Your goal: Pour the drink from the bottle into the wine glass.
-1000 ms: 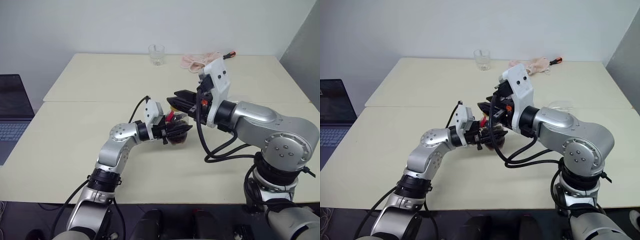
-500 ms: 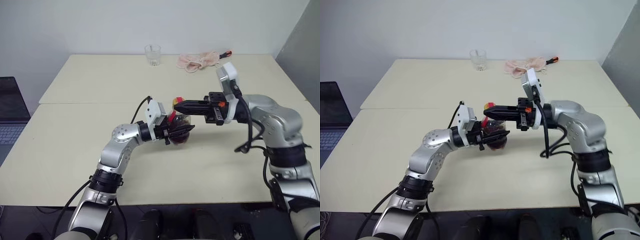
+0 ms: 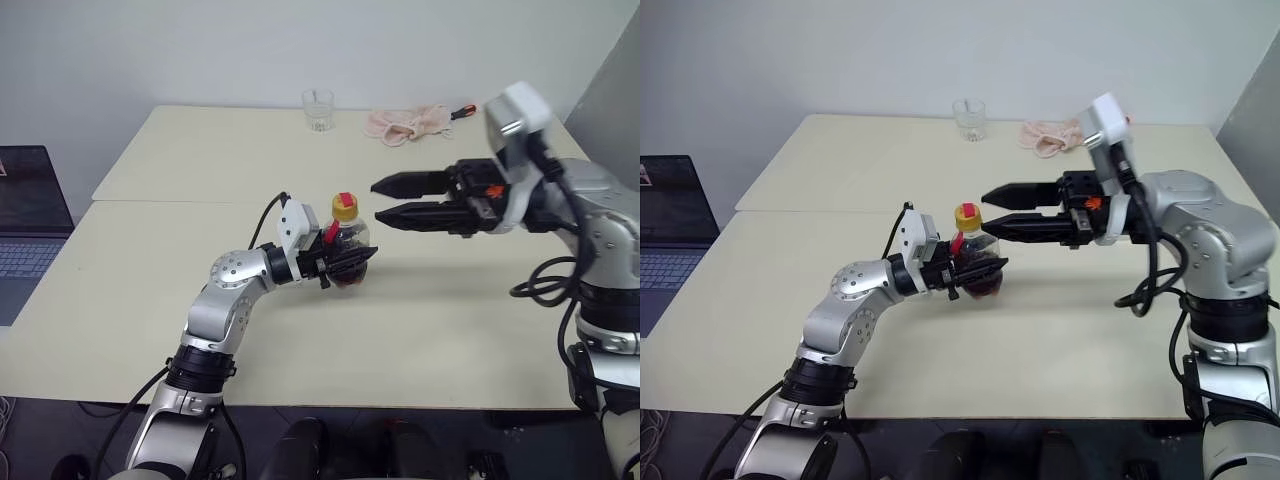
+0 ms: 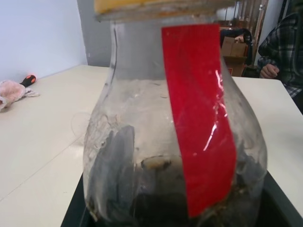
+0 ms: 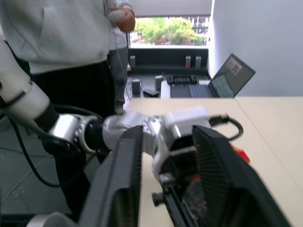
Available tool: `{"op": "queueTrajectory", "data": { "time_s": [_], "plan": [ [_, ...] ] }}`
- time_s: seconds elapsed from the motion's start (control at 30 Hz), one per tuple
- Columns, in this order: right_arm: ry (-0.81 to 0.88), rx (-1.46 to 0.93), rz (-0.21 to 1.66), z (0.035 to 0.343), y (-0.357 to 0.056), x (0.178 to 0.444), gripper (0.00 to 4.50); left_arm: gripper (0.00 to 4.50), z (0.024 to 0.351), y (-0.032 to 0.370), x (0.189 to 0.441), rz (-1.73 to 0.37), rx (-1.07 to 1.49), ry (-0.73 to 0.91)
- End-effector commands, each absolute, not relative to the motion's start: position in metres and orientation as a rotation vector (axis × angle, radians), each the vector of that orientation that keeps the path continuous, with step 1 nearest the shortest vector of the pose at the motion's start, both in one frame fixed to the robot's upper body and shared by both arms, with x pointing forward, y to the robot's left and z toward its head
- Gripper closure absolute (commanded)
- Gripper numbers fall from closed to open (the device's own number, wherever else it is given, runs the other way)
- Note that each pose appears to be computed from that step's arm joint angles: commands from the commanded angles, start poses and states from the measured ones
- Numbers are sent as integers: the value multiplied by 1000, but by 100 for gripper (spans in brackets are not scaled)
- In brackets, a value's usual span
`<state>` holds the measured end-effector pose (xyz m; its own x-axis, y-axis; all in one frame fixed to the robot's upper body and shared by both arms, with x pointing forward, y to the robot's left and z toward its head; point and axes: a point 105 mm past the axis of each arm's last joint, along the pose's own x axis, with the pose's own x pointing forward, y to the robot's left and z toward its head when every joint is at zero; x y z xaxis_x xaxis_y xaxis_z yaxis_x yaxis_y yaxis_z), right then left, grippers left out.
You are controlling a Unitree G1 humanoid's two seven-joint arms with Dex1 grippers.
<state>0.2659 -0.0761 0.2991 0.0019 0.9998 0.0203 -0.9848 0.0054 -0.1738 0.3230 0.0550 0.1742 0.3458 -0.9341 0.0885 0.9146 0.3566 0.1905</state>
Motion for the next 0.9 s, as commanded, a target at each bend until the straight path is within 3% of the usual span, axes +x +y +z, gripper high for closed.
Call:
{"op": "queueTrajectory", "data": {
  "time_s": [0.03,0.17,0.3,0.53,0.9],
  "plan": [
    [-158,-157,1348,304,-78,272,126,258,186,54,324,-1199,136,-254],
    [-149,-236,1027,298,-73,292,0,258,185,53,332,-1181,151,-251],
    [-73,-195,867,283,-66,297,0,258,184,50,339,-1173,164,-256],
    [-36,-115,845,272,-46,284,0,258,184,47,346,-1168,180,-267],
    [31,-78,706,261,-38,301,0,258,183,46,349,-1154,196,-276]
  ]
}}
